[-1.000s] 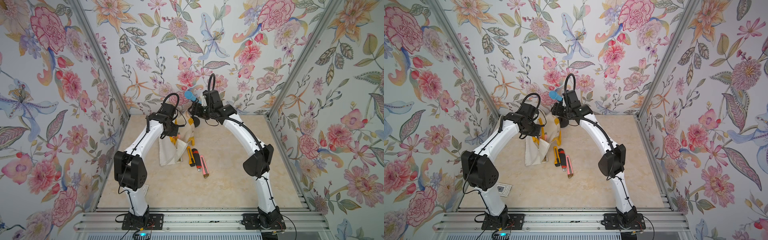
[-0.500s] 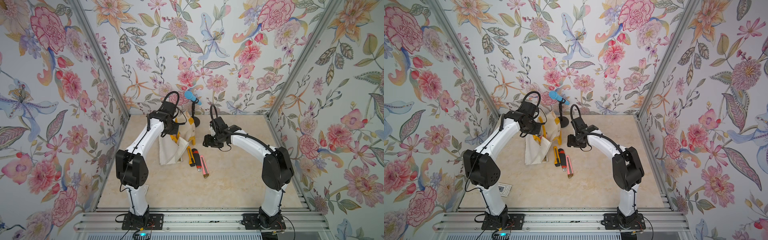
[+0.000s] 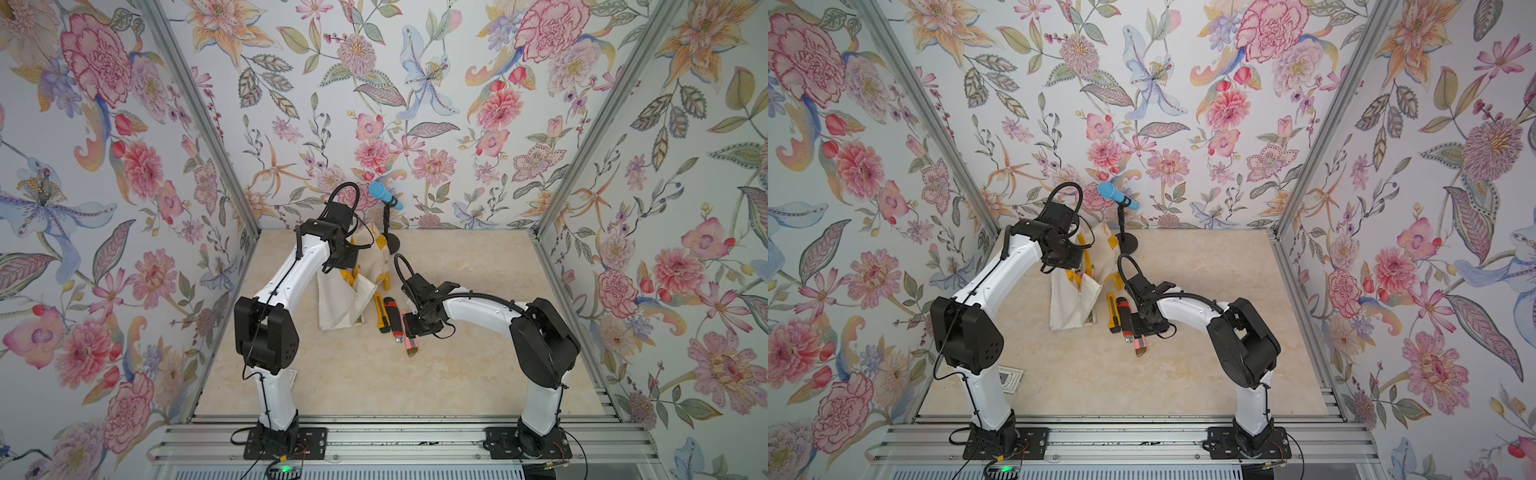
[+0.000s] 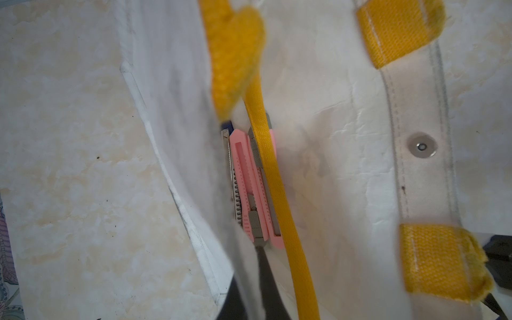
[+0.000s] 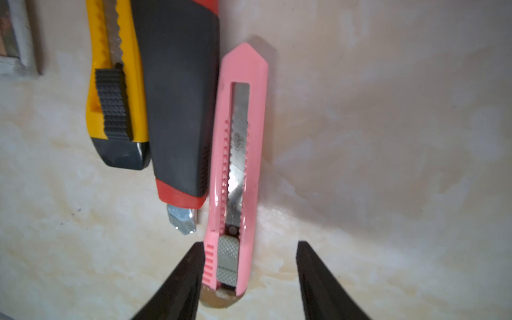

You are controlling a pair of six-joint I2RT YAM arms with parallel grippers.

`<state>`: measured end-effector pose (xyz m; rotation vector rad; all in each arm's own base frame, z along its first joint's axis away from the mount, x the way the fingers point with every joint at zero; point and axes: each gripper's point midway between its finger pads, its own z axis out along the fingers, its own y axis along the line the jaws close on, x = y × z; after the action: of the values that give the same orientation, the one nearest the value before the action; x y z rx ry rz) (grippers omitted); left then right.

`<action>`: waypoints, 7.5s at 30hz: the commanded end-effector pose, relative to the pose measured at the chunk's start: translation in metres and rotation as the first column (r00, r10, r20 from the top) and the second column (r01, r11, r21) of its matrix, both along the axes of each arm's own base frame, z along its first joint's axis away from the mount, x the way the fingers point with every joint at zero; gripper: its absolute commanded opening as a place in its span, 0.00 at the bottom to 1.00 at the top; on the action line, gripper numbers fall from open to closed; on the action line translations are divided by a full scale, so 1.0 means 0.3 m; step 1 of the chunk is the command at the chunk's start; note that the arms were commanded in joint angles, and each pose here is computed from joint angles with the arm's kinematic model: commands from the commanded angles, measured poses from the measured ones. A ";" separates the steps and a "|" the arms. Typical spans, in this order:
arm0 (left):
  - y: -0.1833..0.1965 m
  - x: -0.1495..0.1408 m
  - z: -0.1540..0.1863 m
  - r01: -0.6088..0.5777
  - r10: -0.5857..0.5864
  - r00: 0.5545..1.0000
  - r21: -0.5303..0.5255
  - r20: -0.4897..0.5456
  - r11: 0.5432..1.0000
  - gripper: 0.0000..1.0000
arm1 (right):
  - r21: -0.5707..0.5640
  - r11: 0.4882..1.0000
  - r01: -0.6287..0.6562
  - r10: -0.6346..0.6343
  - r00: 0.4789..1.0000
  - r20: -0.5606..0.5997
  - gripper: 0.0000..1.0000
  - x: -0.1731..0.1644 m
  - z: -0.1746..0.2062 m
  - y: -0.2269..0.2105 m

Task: Place the art knife into the pouch
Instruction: Pick up the utility knife at the center of the board, then place the utility knife in the pouch, then pick up the utility knife at the center of the board.

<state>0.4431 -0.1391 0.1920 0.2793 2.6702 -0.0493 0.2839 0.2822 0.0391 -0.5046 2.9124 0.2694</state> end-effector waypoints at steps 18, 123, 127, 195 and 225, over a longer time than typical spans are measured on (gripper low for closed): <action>0.030 0.006 0.021 -0.015 0.014 1.000 0.051 0.014 0.999 0.00 | -0.094 0.994 -0.057 0.059 0.998 0.021 0.55 -0.012 -0.069 0.005; -0.072 0.004 0.078 -0.008 0.009 0.995 -0.006 0.098 1.000 0.00 | 0.477 0.877 -0.053 -0.024 0.988 0.155 0.41 0.542 0.286 0.550; -0.071 0.004 0.079 -0.008 0.008 0.995 -0.004 0.099 1.000 0.00 | 0.476 0.878 -0.052 -0.028 0.987 0.159 0.51 0.545 0.288 0.549; 0.052 0.013 0.011 -0.095 0.094 0.995 0.021 0.021 0.995 0.00 | 0.084 0.996 -0.035 0.012 0.967 0.255 0.76 0.198 0.041 0.185; 0.074 0.011 0.020 -0.101 0.100 0.995 0.043 0.025 0.994 0.00 | -0.043 0.999 -0.026 0.036 0.966 0.257 0.70 0.238 -0.058 0.173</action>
<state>0.4511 -0.1283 0.1904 0.1886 2.6645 0.0055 0.3523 0.3394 0.0290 -0.5354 2.6429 0.1831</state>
